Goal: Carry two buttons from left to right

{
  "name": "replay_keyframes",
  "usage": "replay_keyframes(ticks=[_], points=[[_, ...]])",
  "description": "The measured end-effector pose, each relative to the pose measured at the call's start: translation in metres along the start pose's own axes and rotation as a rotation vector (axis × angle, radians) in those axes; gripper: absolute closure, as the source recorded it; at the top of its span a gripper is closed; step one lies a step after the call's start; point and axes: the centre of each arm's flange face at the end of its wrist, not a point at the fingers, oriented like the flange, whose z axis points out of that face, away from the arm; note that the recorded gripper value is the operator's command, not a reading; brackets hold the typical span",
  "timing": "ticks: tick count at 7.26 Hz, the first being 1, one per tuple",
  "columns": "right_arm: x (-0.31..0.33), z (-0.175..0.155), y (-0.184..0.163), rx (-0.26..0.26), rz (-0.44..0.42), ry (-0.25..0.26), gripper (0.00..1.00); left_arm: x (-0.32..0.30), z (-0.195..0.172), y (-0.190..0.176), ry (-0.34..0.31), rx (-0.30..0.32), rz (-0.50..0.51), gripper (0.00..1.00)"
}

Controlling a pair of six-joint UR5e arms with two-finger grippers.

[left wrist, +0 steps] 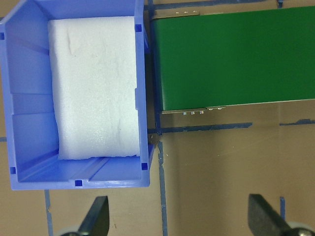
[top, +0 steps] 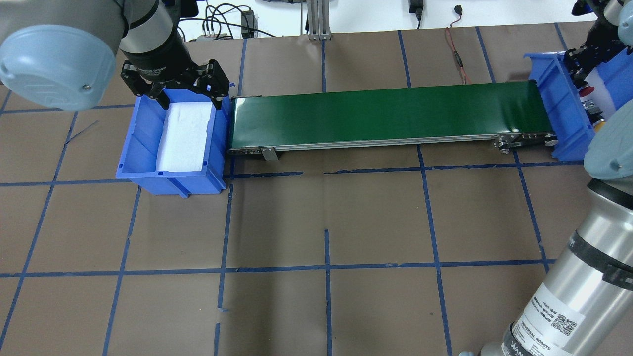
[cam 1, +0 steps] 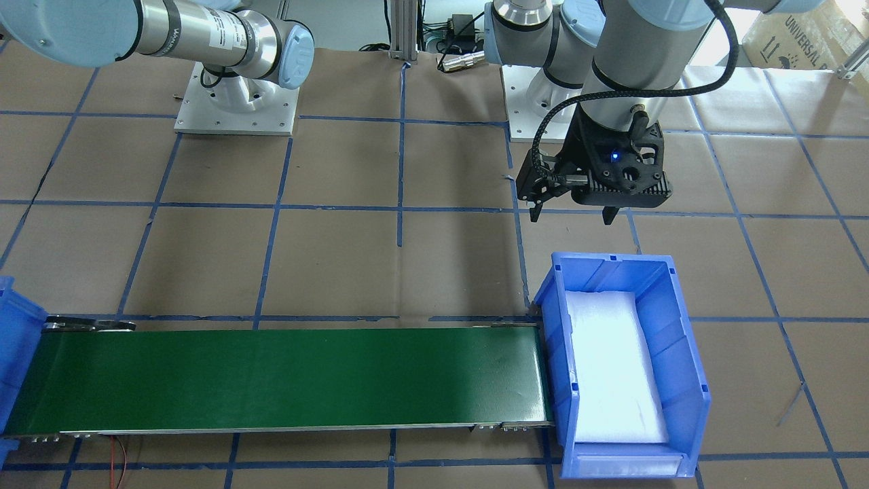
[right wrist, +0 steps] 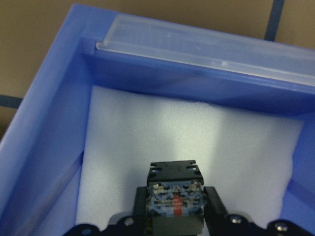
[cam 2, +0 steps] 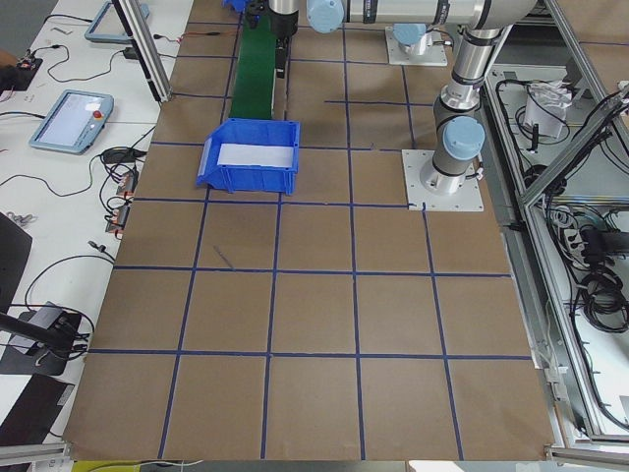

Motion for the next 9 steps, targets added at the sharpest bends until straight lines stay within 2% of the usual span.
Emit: replay_keyframes(ticks=[1,2,3,4,6,9], points=[[0.004,0.001,0.003,-0.006,0.005,-0.001,0.31,0.0,0.0,0.0,0.0,0.0,0.0,0.0],[0.006,0.002,0.004,-0.007,0.008,-0.001,0.14,0.0,0.0,0.0,0.0,0.0,0.0,0.0],[0.008,-0.002,0.005,-0.002,0.009,0.002,0.08,0.0,0.0,0.0,0.0,0.0,0.0,0.0],[0.008,-0.01,0.006,0.005,0.013,0.008,0.04,0.0,0.0,0.0,0.0,0.001,0.0,0.0],[0.002,-0.039,0.009,0.017,0.012,0.015,0.04,-0.001,0.001,0.0,-0.001,-0.001,-0.001,0.0],[-0.034,-0.091,0.017,-0.023,-0.014,-0.028,0.0,-0.001,0.001,0.0,-0.001,-0.001,-0.002,0.0]])
